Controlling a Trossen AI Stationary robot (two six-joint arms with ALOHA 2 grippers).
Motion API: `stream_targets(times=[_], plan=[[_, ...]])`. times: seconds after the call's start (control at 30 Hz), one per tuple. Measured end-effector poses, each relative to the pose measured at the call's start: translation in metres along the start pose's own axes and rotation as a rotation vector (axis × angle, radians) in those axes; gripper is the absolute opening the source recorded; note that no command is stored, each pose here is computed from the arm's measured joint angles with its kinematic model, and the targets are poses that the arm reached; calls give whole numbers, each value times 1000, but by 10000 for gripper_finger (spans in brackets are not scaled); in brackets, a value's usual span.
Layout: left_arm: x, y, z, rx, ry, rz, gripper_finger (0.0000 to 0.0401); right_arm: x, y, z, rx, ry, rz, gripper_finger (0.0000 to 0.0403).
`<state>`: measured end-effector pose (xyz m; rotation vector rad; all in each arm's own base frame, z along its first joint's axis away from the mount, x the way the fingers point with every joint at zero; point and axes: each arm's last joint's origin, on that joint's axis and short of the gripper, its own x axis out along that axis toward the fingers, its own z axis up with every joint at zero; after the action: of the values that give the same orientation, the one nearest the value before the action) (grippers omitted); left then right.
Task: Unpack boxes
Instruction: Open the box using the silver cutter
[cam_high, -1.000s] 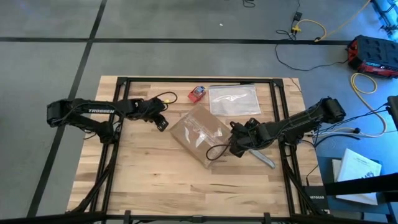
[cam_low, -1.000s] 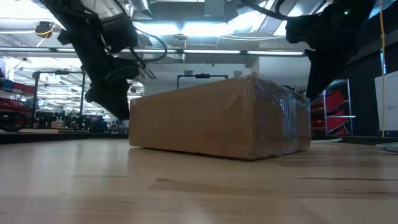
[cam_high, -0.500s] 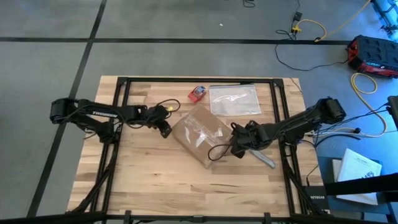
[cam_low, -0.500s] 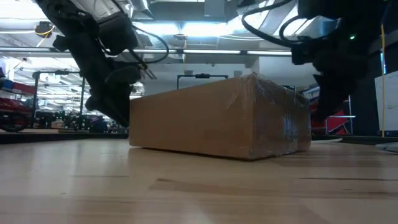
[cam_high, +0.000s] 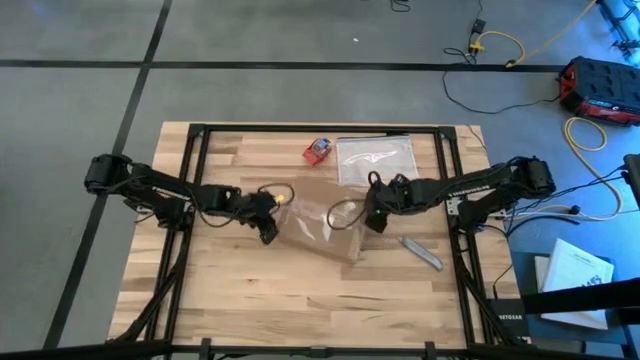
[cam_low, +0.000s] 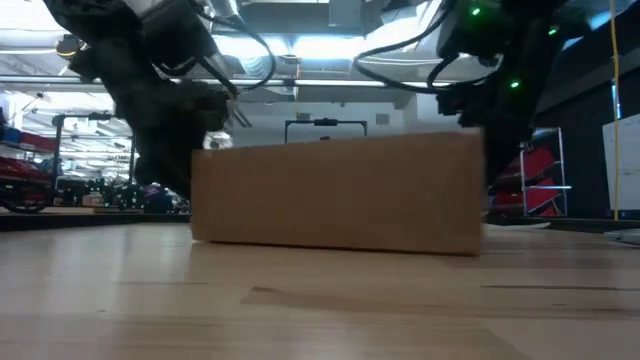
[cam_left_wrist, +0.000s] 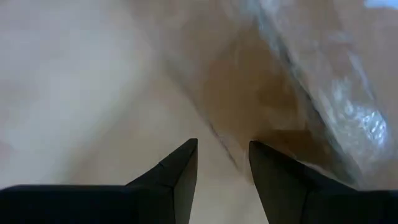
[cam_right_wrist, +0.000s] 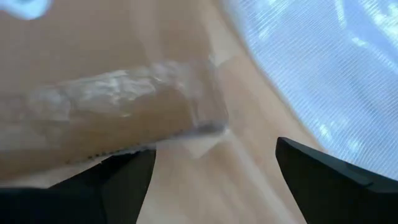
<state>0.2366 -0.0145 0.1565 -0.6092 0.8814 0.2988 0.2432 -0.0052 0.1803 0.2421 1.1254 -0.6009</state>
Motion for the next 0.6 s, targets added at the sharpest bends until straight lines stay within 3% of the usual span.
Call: stream_targets(times=[0.2, 0.6], plan=[[-4, -29, -21, 18, 61, -135, 135, 3, -5, 15, 39, -55, 74, 323], [-13, -48, -42, 58, 117, -203, 118, -29, -6, 31, 3, 25, 131, 323]])
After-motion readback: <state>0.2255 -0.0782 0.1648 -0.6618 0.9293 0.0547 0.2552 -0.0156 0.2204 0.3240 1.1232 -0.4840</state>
